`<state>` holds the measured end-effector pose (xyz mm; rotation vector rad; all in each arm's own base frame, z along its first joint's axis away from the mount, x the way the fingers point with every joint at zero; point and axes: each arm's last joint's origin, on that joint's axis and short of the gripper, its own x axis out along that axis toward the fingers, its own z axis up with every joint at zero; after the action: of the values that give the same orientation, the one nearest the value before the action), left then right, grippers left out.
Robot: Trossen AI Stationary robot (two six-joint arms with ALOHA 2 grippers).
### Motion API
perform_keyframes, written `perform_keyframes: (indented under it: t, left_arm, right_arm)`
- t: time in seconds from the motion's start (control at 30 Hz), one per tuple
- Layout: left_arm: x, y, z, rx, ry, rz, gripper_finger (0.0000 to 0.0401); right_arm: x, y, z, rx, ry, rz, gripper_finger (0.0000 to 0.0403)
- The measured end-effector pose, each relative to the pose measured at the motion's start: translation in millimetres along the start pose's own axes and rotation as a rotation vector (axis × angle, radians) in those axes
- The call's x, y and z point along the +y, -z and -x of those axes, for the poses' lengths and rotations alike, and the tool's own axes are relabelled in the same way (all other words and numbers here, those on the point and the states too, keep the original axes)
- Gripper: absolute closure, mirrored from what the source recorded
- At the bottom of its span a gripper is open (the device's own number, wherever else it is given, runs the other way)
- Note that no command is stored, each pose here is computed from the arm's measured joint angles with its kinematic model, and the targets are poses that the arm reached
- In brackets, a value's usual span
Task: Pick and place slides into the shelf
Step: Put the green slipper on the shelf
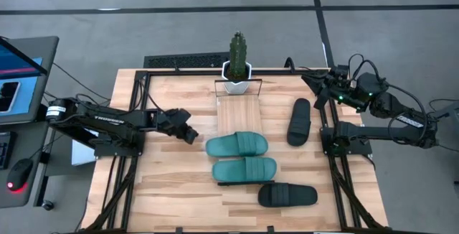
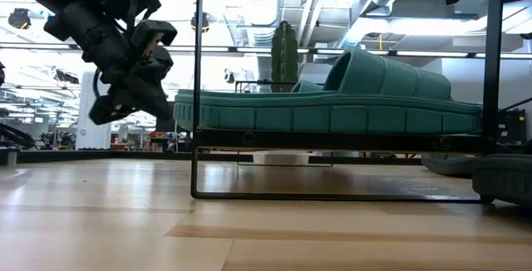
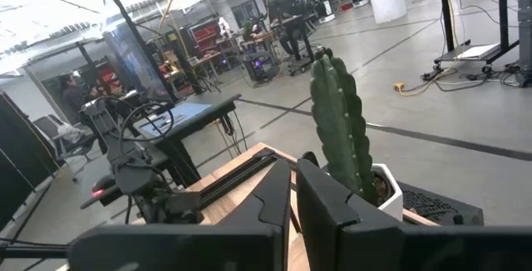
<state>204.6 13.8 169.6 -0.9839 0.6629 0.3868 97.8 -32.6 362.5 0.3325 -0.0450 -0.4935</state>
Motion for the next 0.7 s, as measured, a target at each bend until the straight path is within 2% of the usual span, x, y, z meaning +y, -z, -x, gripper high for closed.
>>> perform_keyframes:
  t: [0.13, 0.3, 0.47, 0.7]
  left_arm:
    - [-2.2, -2.6, 0.1, -0.047, 0.007, -0.112, 0.0401]
    - [-2.9, -2.8, -4.9, -0.04, 0.02, -0.254, 0.0401]
    - [-3.6, -3.0, -18.0, -0.004, 0.007, -0.295, 0.0401]
    - [-19.1, -12.0, -31.9, 0.036, 0.033, -0.382, 0.0401]
  right_arm:
    - [0.0, 0.0, 0.0, 0.0, 0.0, 0.007, 0.0394]
    - [0.0, 0.0, 0.0, 0.0, 0.0, 0.01, 0.0394]
    - [0.0, 0.0, 0.0, 0.0, 0.0, 0.01, 0.0395]
    - [0.0, 0.0, 0.0, 0.0, 0.0, 0.008, 0.0395]
